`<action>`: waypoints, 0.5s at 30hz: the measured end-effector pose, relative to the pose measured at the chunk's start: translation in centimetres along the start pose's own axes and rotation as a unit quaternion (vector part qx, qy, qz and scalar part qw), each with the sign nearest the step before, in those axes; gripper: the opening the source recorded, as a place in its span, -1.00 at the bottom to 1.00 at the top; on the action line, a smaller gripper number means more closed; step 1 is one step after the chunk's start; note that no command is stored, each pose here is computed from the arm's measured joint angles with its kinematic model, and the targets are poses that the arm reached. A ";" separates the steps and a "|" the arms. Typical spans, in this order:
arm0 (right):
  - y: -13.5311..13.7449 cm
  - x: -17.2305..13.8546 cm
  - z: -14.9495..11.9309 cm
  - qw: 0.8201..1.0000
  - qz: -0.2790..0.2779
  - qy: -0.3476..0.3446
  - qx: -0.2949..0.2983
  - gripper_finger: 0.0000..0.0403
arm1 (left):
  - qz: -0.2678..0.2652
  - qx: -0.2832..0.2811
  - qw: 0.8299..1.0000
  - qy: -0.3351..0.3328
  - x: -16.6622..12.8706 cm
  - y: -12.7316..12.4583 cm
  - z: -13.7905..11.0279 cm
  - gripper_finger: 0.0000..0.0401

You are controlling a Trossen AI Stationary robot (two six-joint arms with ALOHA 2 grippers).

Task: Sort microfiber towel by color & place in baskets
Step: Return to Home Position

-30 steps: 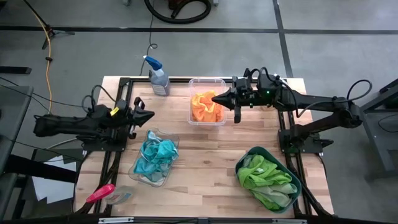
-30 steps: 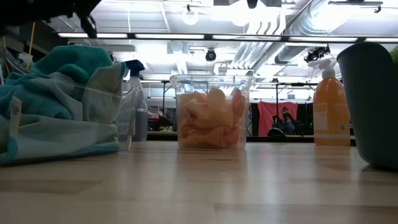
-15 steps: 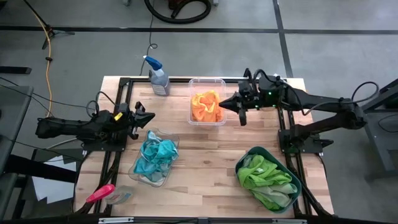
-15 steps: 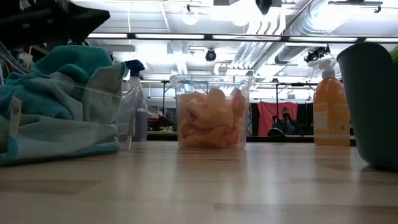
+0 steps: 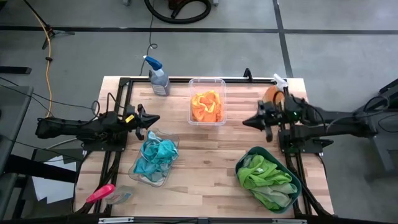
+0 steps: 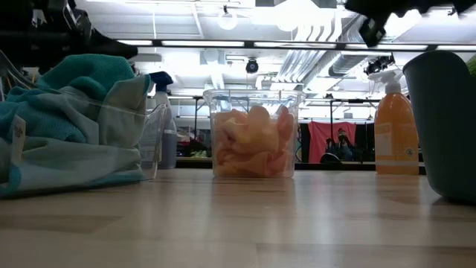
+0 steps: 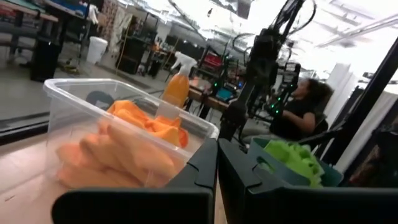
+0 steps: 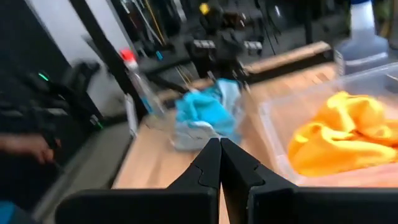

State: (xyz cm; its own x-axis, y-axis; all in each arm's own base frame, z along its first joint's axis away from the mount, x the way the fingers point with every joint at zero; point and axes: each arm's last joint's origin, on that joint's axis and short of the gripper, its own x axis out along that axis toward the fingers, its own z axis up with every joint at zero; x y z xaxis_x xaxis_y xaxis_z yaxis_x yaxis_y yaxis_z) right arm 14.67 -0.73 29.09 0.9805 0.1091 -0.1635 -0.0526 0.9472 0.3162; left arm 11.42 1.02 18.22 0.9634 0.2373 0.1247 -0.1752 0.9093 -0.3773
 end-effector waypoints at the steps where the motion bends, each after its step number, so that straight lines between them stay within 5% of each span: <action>1: -0.2 -0.3 -1.3 1.000 0.012 -0.021 0.004 -1.00 | 0.001 0.000 1.000 0.002 0.0 0.0 0.0 -1.00; 7: -1.5 -1.2 -7.0 0.988 0.058 -0.143 0.006 -1.00 | 0.004 0.002 1.000 0.011 0.0 0.1 -0.2 -1.00; 15: -2.3 -1.6 -9.9 0.977 0.071 -0.195 -0.040 -1.00 | 0.004 0.002 1.000 0.009 0.0 0.1 -0.2 -1.00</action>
State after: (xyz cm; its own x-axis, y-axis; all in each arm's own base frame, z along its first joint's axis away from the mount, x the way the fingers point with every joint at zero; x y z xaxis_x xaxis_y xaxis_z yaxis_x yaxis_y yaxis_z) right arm 11.32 -0.10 19.39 0.9588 0.1330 0.2509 -0.1931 0.9531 0.2329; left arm 11.45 1.02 18.02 0.9658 0.2374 0.1046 -0.1829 0.9092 -0.3740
